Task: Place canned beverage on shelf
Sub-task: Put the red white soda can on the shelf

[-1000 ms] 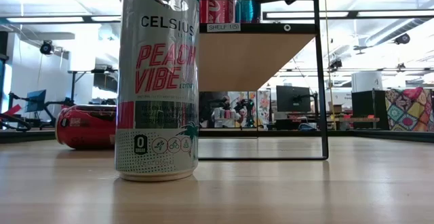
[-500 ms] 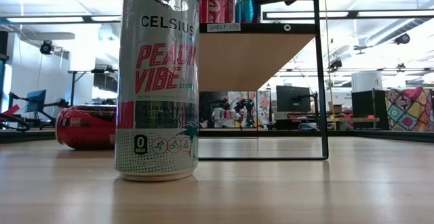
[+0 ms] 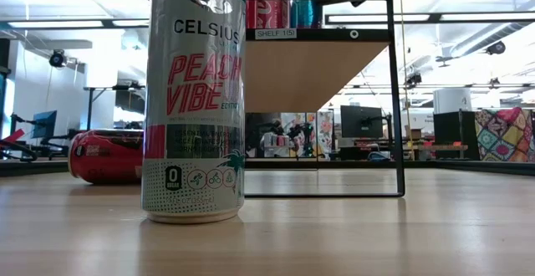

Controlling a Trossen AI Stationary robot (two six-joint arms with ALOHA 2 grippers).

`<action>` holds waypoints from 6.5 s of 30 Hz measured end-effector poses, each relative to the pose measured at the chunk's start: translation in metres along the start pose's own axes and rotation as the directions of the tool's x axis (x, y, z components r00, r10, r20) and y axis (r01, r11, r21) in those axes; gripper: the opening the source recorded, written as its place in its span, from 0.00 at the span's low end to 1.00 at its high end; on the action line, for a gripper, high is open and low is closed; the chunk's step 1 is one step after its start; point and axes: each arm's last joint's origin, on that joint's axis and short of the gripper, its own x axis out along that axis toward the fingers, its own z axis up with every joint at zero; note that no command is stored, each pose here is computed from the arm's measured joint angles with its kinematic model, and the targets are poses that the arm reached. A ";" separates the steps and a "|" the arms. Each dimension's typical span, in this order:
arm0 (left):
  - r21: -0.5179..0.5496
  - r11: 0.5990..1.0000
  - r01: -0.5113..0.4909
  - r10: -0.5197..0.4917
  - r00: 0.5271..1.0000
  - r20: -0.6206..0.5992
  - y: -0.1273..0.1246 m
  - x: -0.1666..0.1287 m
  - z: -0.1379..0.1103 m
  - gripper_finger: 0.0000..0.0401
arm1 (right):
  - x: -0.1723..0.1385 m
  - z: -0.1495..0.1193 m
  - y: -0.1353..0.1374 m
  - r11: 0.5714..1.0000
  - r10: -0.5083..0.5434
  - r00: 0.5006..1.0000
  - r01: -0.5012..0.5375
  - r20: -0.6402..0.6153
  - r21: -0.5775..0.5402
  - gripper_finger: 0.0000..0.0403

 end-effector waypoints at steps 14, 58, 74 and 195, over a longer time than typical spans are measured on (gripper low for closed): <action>-0.041 0.998 0.056 -0.052 0.995 0.085 -0.001 -0.033 0.009 0.00 | 0.006 0.015 -0.006 0.996 -0.045 0.996 0.050 0.073 -0.070 0.02; 0.006 0.979 0.202 -0.202 0.974 0.100 -0.027 -0.039 0.008 0.00 | 0.011 0.039 -0.012 0.996 -0.063 0.997 0.066 0.040 -0.056 0.02; 0.226 0.965 0.130 -0.169 0.972 0.162 0.007 -0.072 0.006 0.00 | 0.015 0.111 -0.072 0.897 -0.020 0.995 0.061 -0.097 0.438 0.02; 0.191 0.963 0.192 -0.243 0.924 0.295 0.024 -0.092 -0.055 0.00 | 0.078 0.131 -0.046 0.913 0.023 0.951 0.106 -0.309 0.393 0.02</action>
